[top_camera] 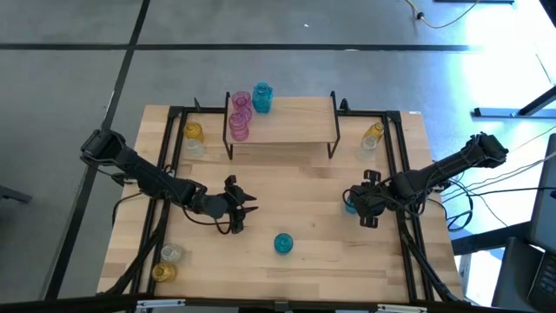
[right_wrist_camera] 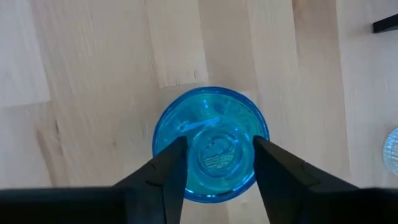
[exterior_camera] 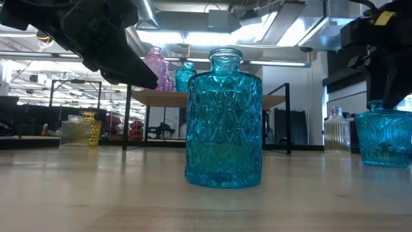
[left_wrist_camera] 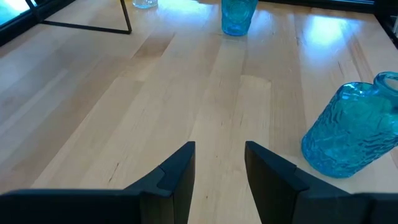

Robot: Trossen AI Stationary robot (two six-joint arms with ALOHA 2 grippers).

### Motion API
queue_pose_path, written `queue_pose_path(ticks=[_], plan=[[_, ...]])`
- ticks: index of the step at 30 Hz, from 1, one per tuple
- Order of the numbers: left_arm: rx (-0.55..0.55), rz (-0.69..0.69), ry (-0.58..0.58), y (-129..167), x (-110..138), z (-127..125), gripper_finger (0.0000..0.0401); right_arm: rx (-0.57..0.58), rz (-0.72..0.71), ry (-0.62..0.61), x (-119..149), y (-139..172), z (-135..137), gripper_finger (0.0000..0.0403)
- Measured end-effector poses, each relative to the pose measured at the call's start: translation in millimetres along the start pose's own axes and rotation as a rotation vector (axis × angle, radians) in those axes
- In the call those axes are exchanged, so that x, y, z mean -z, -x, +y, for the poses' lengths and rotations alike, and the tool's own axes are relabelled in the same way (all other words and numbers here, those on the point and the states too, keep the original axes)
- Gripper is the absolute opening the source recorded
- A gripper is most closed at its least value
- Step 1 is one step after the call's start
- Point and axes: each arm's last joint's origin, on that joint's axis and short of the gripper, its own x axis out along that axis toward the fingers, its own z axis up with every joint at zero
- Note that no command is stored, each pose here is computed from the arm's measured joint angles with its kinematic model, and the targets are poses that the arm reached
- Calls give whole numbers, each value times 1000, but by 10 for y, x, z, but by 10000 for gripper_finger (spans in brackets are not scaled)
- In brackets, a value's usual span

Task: Sort vases onto shelf
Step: Put the right blue flower vase on the shelf aligned with the other blue flower vase

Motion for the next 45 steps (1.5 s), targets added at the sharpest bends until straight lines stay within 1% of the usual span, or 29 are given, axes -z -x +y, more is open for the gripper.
queue_pose_path(ticks=[7, 17, 21, 25, 32, 35, 38, 43, 45], plan=[[0, 0, 0, 0, 1, 0, 133, -3, -4, -8, -4, -2, 2, 165], [0, 0, -1, 0, 0, -1, 133, -14, -3, -29, -7, -4, 8, 216], [0, 0, 0, 0, 0, 0, 133, -6, -7, -14, -8, -4, 6, 224], [0, 0, -1, 0, 0, 0, 133, 13, -13, -1, -6, -6, -1, 207], [-1, 0, 0, 0, 0, 0, 133, 20, -19, -1, -9, -5, -2, 135], [0, 0, -1, 0, 0, 0, 133, 25, -29, 13, -16, -4, -1, 112], [-1, 0, -1, 0, 1, 1, 133, 33, -49, 24, -30, -5, 1, 107], [-1, 0, -1, 0, 0, 0, 133, 42, -93, 40, -96, 54, 16, 119], [-1, 0, -1, 0, 0, 0, 133, 41, -139, 46, -155, 124, 25, 120]])
